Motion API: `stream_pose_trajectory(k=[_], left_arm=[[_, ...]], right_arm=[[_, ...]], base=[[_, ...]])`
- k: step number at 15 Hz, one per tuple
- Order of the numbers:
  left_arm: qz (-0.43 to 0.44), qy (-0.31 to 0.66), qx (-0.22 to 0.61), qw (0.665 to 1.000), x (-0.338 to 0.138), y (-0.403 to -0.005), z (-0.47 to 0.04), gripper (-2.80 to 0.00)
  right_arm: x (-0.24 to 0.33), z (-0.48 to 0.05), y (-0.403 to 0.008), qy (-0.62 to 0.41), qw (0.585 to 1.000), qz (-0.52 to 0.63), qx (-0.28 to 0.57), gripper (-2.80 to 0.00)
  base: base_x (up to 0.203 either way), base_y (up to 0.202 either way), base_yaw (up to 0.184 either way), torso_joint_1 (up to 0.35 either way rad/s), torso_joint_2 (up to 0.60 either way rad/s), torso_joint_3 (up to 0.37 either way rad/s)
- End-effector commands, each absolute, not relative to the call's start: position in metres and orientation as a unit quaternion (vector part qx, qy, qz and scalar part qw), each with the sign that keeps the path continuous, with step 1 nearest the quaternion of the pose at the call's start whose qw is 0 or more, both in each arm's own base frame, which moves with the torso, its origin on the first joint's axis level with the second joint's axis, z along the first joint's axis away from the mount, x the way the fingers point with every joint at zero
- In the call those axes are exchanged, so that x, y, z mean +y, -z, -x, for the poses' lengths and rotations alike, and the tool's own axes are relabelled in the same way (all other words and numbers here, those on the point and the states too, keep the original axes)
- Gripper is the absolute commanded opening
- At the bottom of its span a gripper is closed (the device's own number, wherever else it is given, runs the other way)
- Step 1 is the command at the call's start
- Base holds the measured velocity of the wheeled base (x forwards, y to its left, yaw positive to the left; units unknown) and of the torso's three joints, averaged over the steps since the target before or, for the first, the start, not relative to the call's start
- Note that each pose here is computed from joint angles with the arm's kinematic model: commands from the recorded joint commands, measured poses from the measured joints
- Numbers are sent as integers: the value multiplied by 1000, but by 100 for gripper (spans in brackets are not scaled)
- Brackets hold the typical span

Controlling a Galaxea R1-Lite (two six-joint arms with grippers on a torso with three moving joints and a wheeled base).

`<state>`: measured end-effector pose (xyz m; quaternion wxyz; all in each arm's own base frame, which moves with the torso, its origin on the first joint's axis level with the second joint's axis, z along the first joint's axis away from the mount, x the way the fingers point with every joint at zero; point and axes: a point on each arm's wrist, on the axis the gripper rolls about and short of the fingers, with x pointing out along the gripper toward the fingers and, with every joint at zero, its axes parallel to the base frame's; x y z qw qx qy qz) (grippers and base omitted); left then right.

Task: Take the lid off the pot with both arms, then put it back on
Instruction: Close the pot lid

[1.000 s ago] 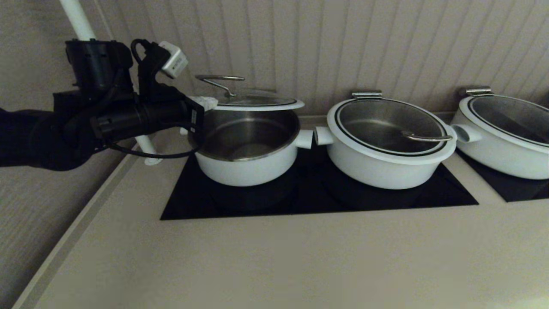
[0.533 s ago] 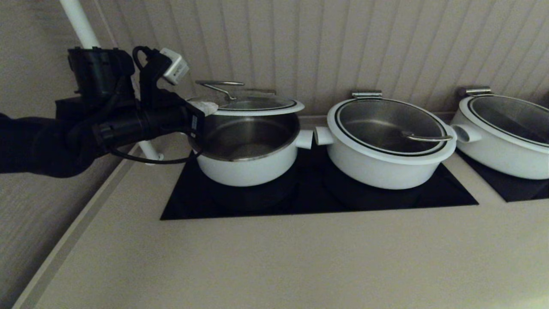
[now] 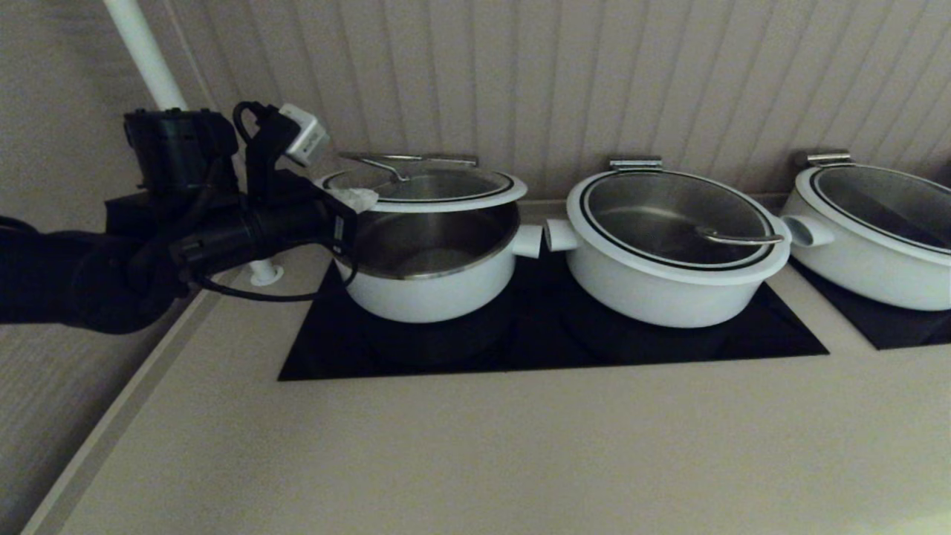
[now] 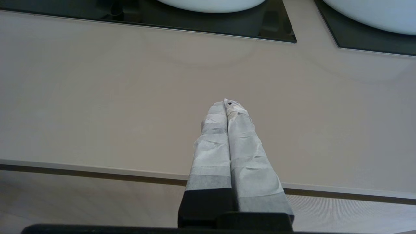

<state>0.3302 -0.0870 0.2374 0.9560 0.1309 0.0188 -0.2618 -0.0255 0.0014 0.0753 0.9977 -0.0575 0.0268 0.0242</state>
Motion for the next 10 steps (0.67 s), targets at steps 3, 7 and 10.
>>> stream_pose_trajectory(k=[3,7,10], left_arm=[[-130,264,35,955,-87,-227,-331,-280],[-130,263,35,955,-87,-216,-331,-280],[-130,262,31,956,-87,-209,-332,-280]], right_arm=[[1,26,-75,-25,998,58,27,-280],[1,26,-75,-25,998,58,27,-280],[1,26,-75,-25,998,58,27,-280]], base=[[0,0,0,0,0,0],[0,0,0,0,0,0],[0,0,0,0,0,0]])
